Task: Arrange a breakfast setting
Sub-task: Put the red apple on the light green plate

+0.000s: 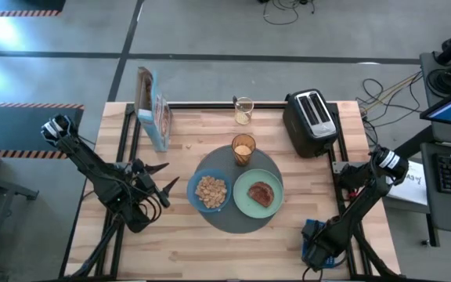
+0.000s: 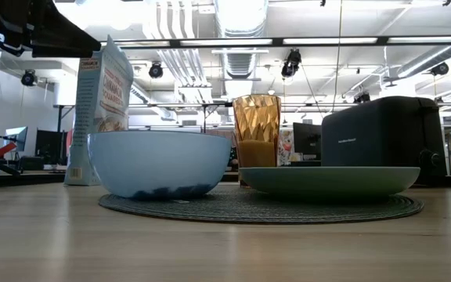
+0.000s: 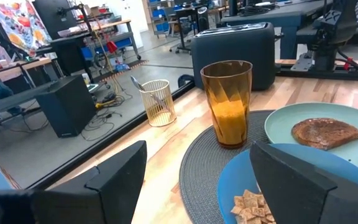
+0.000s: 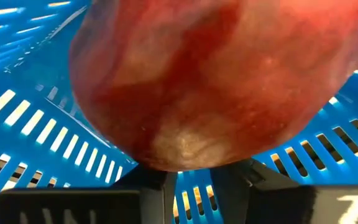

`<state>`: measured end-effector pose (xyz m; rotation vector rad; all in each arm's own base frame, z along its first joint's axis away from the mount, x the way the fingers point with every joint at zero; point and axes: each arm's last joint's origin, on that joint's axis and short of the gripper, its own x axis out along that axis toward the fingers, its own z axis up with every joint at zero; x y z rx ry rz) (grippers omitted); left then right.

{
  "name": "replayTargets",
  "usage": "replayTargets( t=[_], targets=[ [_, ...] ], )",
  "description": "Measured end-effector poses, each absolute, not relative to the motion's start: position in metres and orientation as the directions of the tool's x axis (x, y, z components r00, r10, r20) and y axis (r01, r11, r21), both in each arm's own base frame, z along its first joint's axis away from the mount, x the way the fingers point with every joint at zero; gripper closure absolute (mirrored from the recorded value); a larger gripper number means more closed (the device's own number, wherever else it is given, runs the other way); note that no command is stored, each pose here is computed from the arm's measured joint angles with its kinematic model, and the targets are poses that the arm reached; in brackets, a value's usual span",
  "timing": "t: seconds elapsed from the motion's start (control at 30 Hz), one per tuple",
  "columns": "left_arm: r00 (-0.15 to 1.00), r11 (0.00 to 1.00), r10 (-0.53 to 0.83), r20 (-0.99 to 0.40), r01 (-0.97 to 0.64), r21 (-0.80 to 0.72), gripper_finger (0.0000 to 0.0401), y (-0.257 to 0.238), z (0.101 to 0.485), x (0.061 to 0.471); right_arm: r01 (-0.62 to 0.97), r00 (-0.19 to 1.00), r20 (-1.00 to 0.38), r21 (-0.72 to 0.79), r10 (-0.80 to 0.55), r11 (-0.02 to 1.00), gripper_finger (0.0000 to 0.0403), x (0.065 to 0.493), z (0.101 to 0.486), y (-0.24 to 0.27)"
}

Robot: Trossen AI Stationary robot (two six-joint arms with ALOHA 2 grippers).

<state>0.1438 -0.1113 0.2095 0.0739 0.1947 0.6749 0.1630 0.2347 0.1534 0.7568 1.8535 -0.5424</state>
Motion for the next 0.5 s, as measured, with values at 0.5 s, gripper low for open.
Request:
replayTargets(
  t=[0.5],
  targets=[
    [0.763,0.778,0.627,-0.155,-0.607,0.161,0.0131,-0.111,0.21,0.144,0.629,-0.06,-0.938,0.231,0.343,0.743,0.0348,0.177,0.194,0.246]
  ],
)
